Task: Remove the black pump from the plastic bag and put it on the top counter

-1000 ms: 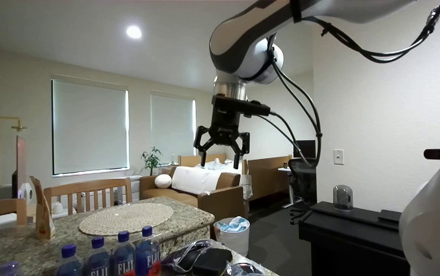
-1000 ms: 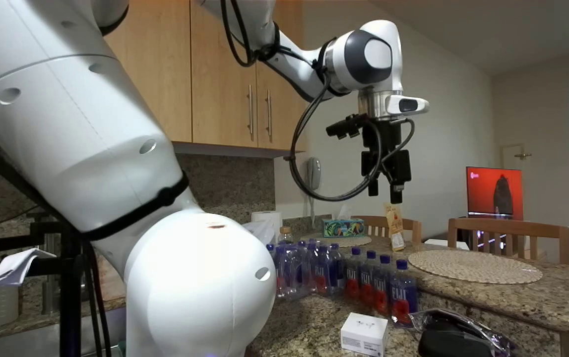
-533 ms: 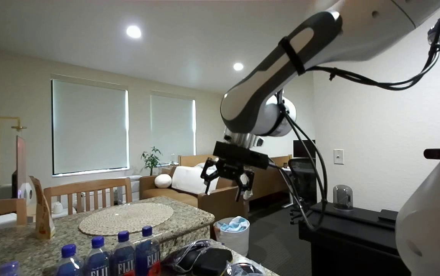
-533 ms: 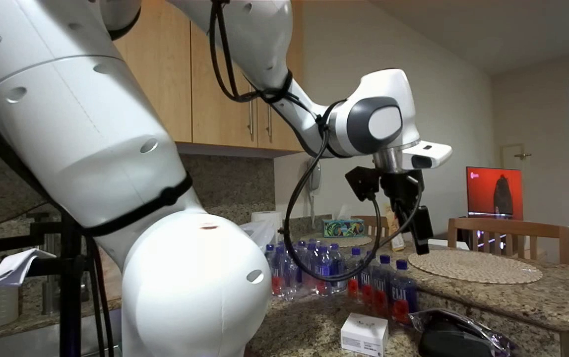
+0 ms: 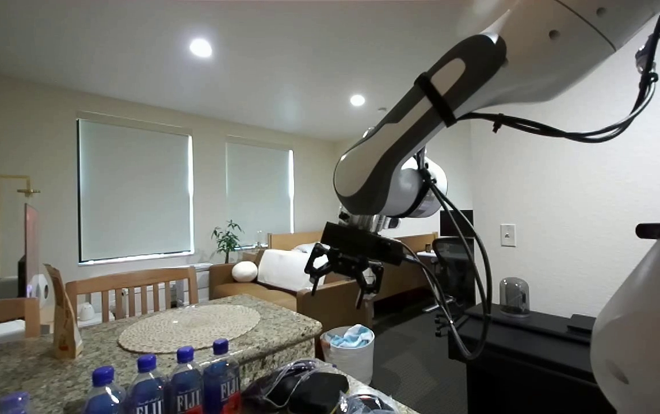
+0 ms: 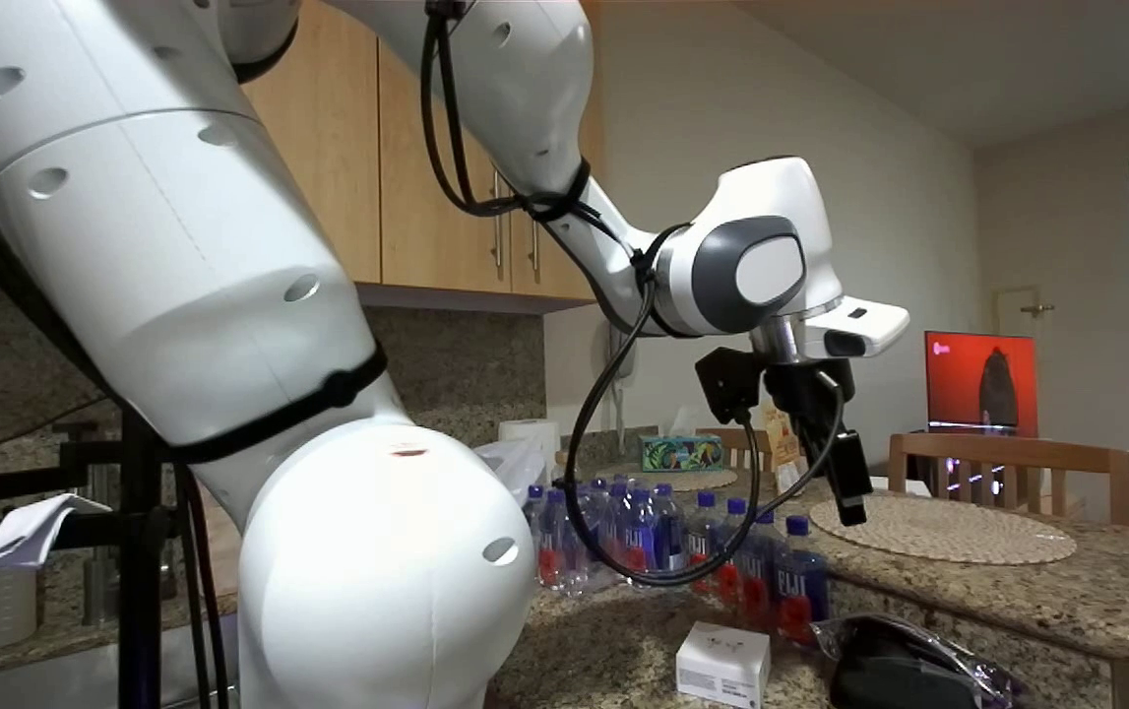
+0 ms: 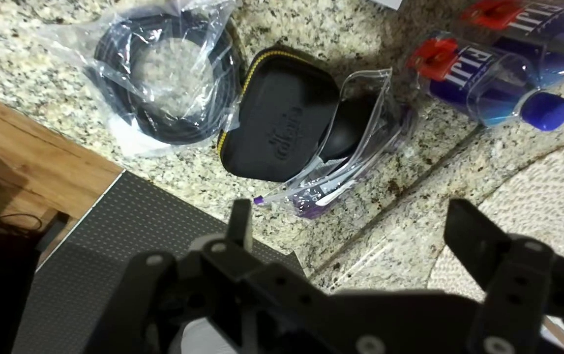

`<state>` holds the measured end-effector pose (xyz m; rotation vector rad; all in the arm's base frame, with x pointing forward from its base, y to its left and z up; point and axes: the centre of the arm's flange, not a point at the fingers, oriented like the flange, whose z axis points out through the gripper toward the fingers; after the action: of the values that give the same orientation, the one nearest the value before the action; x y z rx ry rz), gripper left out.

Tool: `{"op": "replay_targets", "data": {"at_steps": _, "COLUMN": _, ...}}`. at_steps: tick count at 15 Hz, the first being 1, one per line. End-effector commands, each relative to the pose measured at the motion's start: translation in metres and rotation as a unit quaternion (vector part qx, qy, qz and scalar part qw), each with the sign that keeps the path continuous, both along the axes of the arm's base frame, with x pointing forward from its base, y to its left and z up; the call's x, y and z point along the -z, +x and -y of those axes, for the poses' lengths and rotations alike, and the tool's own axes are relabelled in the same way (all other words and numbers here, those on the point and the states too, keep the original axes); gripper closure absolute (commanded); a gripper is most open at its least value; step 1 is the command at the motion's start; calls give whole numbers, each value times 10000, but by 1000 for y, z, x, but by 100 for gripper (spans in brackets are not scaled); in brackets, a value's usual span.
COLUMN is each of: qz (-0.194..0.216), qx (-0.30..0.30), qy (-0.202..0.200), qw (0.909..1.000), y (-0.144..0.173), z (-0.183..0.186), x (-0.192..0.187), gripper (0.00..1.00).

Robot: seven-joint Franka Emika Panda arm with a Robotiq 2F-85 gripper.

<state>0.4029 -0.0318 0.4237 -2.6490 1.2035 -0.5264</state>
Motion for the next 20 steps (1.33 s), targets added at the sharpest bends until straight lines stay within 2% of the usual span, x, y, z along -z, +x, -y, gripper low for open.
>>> {"op": "replay_targets", "data": {"at_steps": 1, "qz": -193, "qx": -91, "qy": -16, "qw": 9998, "y": 12, "z": -10, "x": 39, "gripper": 0}}
{"op": "replay_targets", "data": {"at_steps": 4, "qz": -443, "qx": -147, "qy": 89, "qw": 9989, "y": 22, "z": -15, "x": 86, "gripper": 0}}
{"op": "replay_targets", "data": {"at_steps": 8, "qz": -1059, "qx": -228, "qy": 184, "qw": 9939, "y": 33, "z": -18, "x": 140, "gripper": 0}}
{"op": "replay_targets", "data": {"at_steps": 10, "qz": -1447, "qx": -223, "qy": 267, "qw": 9889, "y": 43, "z": -19, "x": 155, "gripper": 0}}
{"op": "replay_targets", "data": {"at_steps": 14, "qz": -1839, "qx": -56, "qy": 421, "qw": 9820, "y": 66, "z": -20, "x": 174, "gripper": 0}}
{"op": "replay_targets", "data": {"at_steps": 17, "qz": -1729, "qx": 41, "qy": 590, "qw": 9832, "y": 83, "z": -27, "x": 179, "gripper": 0}}
{"op": "replay_targets", "data": {"at_steps": 20, "qz": -1151, "qx": 405, "qy": 491, "qw": 9913, "y": 100, "z": -39, "x": 175, "gripper": 0}}
